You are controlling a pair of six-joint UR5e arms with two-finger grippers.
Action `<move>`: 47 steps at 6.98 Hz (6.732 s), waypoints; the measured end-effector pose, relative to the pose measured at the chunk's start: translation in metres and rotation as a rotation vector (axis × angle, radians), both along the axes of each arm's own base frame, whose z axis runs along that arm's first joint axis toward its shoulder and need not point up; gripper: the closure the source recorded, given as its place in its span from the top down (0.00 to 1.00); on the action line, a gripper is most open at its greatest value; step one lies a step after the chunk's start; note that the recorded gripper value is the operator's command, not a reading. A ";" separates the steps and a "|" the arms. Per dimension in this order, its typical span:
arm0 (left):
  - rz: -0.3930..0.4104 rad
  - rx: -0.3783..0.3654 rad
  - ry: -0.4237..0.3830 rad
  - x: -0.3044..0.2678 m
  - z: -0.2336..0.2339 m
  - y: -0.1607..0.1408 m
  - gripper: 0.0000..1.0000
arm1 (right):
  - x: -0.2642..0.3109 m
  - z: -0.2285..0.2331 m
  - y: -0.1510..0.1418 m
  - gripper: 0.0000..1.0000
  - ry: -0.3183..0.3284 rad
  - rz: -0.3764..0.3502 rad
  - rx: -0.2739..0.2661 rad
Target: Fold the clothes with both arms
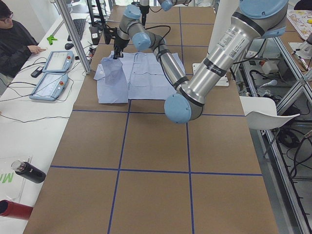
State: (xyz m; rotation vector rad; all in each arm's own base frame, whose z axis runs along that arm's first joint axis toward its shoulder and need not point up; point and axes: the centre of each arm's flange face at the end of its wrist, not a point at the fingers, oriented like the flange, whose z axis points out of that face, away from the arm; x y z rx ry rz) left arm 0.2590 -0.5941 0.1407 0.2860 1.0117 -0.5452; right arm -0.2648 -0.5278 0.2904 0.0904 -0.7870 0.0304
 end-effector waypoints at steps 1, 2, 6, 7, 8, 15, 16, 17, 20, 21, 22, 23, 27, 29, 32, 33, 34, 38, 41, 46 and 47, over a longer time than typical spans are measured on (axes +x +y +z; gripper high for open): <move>-0.008 -0.010 0.034 0.010 -0.022 -0.003 0.00 | 0.008 0.011 0.001 1.00 0.006 -0.014 0.001; -0.005 -0.017 0.076 0.024 -0.042 0.004 0.00 | 0.010 0.018 0.001 1.00 0.012 -0.023 0.002; 0.034 -0.051 0.197 0.083 -0.067 0.040 0.00 | 0.008 0.024 -0.002 1.00 0.021 -0.029 0.000; 0.036 -0.057 0.206 0.092 -0.064 0.042 0.00 | 0.007 0.025 -0.002 1.00 0.023 -0.030 -0.001; 0.026 -0.057 0.206 0.096 -0.061 0.041 0.00 | 0.006 0.026 -0.002 1.00 0.025 -0.031 -0.001; -0.002 0.127 0.189 0.220 -0.041 0.078 0.00 | 0.002 0.029 -0.006 1.00 0.024 -0.035 -0.011; 0.021 0.170 0.163 0.241 -0.037 0.091 0.00 | 0.002 0.029 -0.006 1.00 0.023 -0.036 -0.012; 0.056 0.208 0.146 0.257 -0.035 0.105 0.00 | 0.002 0.029 -0.005 1.00 0.022 -0.037 -0.014; 0.135 0.362 0.103 0.302 -0.021 0.141 0.00 | 0.001 0.027 -0.005 1.00 0.016 -0.037 -0.019; 0.157 0.424 0.083 0.309 -0.013 0.145 0.00 | 0.000 0.026 -0.004 1.00 0.004 -0.044 -0.026; 0.176 0.505 0.053 0.311 -0.006 0.146 0.00 | 0.000 0.025 -0.003 1.00 -0.008 -0.050 -0.033; 0.193 0.590 0.026 0.314 0.000 0.147 0.00 | 0.000 0.024 -0.002 1.00 -0.015 -0.053 -0.037; 0.241 0.854 -0.019 0.320 0.001 0.149 0.00 | 0.000 0.022 -0.002 1.00 -0.027 -0.055 -0.044; 0.280 0.906 -0.031 0.334 -0.002 0.167 0.00 | 0.003 0.021 -0.003 1.00 -0.035 -0.053 -0.050; 0.314 0.915 -0.071 0.356 0.012 0.179 0.00 | 0.008 0.021 -0.004 1.00 -0.040 -0.047 -0.054; 0.313 0.910 -0.083 0.361 0.017 0.180 0.00 | 0.008 0.020 -0.004 1.00 -0.041 -0.046 -0.055; 0.311 0.906 -0.091 0.364 0.020 0.180 0.00 | 0.008 0.019 -0.004 1.00 -0.043 -0.045 -0.055; 0.295 0.914 -0.060 0.364 0.011 0.182 1.00 | 0.009 0.019 -0.004 1.00 -0.044 -0.046 -0.056; 0.256 0.862 0.027 0.359 0.005 0.186 1.00 | 0.008 0.020 -0.003 1.00 -0.052 -0.054 -0.064; 0.344 0.779 -0.048 0.314 0.004 0.173 0.99 | 0.021 0.005 0.031 1.00 -0.099 -0.077 -0.027; 0.377 0.741 -0.060 0.283 0.017 0.162 1.00 | 0.016 0.005 0.042 1.00 -0.111 -0.078 -0.009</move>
